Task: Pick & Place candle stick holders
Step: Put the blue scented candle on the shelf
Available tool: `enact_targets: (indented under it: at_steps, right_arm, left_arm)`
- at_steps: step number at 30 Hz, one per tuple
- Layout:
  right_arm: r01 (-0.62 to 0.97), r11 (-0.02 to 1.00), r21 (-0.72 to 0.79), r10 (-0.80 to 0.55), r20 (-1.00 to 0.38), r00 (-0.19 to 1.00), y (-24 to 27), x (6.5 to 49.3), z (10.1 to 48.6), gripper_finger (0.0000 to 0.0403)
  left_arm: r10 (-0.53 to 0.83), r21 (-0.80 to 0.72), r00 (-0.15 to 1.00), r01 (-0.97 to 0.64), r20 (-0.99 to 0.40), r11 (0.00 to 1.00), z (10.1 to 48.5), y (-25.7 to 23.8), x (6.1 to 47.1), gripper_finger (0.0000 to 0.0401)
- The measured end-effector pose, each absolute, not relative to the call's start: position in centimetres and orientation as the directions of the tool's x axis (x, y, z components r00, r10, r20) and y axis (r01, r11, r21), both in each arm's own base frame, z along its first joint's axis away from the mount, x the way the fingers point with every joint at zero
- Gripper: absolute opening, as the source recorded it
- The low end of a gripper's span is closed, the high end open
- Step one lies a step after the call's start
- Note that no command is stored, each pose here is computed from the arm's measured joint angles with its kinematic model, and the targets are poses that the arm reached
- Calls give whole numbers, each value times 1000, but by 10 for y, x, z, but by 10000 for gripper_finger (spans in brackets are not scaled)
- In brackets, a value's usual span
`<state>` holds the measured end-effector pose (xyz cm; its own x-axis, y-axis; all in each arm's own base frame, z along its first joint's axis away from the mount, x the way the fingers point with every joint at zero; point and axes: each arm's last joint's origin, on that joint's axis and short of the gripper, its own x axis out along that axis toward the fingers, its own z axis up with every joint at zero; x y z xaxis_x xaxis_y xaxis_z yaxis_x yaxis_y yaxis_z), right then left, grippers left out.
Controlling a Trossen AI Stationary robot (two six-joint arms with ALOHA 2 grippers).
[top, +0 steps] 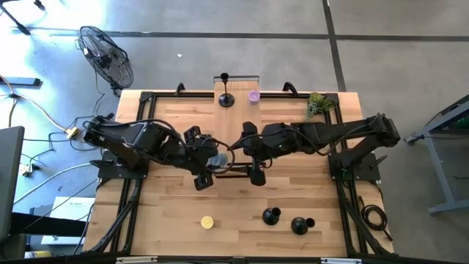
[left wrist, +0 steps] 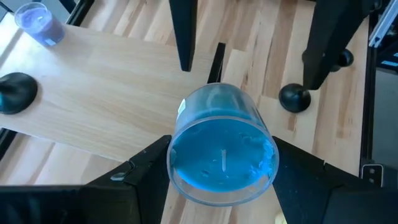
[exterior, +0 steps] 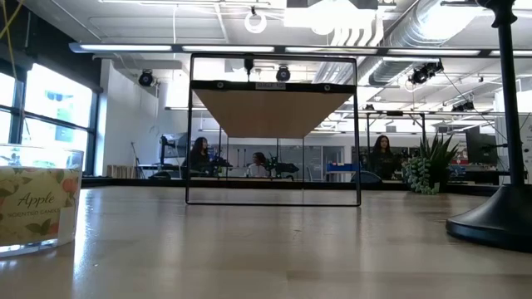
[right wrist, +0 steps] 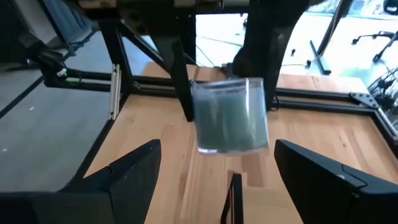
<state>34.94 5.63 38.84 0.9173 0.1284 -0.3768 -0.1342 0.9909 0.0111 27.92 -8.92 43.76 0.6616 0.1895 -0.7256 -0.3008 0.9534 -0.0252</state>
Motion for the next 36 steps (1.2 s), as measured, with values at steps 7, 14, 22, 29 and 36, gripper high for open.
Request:
enact_targets:
  at_steps: [7,14,22,29,36]
  right_arm:
    - [-104,994,-29,86,-371,925,55,350,389,309]
    - [-85,996,-38,61,-428,902,54,347,383,309]
    - [-65,997,-31,41,-501,865,53,344,376,309]
    - [-72,997,-27,49,-490,870,53,344,377,309]
    - [-98,995,-6,80,-525,847,54,355,364,309]
  left_arm:
    - [198,-15,638,-312,-745,950,430,-80,292,226]
    - [179,10,610,-270,-772,963,418,-78,309,226]
    - [166,-1,607,-264,-777,965,417,-77,310,226]
    - [165,0,620,-256,-767,967,418,-78,311,226]
    - [157,-10,648,-246,-745,969,420,-78,314,226]
